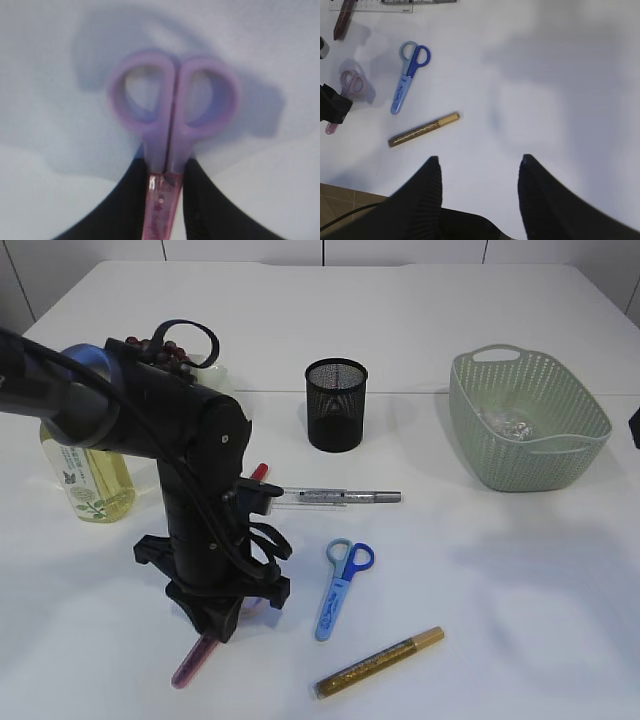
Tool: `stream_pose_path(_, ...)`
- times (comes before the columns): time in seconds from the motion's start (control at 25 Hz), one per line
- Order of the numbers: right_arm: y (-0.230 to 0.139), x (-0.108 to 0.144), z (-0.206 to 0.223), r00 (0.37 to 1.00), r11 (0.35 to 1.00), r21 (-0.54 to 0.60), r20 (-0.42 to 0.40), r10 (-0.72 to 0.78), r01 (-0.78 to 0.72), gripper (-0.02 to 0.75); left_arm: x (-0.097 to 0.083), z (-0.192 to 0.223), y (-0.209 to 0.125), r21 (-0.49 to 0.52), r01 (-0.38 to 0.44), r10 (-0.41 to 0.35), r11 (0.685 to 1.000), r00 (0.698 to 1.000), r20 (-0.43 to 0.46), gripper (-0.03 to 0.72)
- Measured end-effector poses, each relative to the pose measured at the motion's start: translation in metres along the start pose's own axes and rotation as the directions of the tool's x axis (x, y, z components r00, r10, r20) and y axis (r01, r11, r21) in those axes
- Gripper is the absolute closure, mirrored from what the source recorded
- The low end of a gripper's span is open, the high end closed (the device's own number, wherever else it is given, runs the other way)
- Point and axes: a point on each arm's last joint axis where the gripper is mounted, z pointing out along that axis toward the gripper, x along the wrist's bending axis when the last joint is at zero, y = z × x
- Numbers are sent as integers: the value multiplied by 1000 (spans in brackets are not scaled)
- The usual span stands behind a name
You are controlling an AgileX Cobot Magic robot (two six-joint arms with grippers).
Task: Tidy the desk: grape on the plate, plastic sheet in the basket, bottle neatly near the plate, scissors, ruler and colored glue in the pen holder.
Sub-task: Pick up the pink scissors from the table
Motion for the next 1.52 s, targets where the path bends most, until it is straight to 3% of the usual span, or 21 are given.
stream_pose_path(1.52,0,0,0,1000,1000,0,0,0,0,339,0,-2,0,-1,-2,2,1000,1000,-3,529)
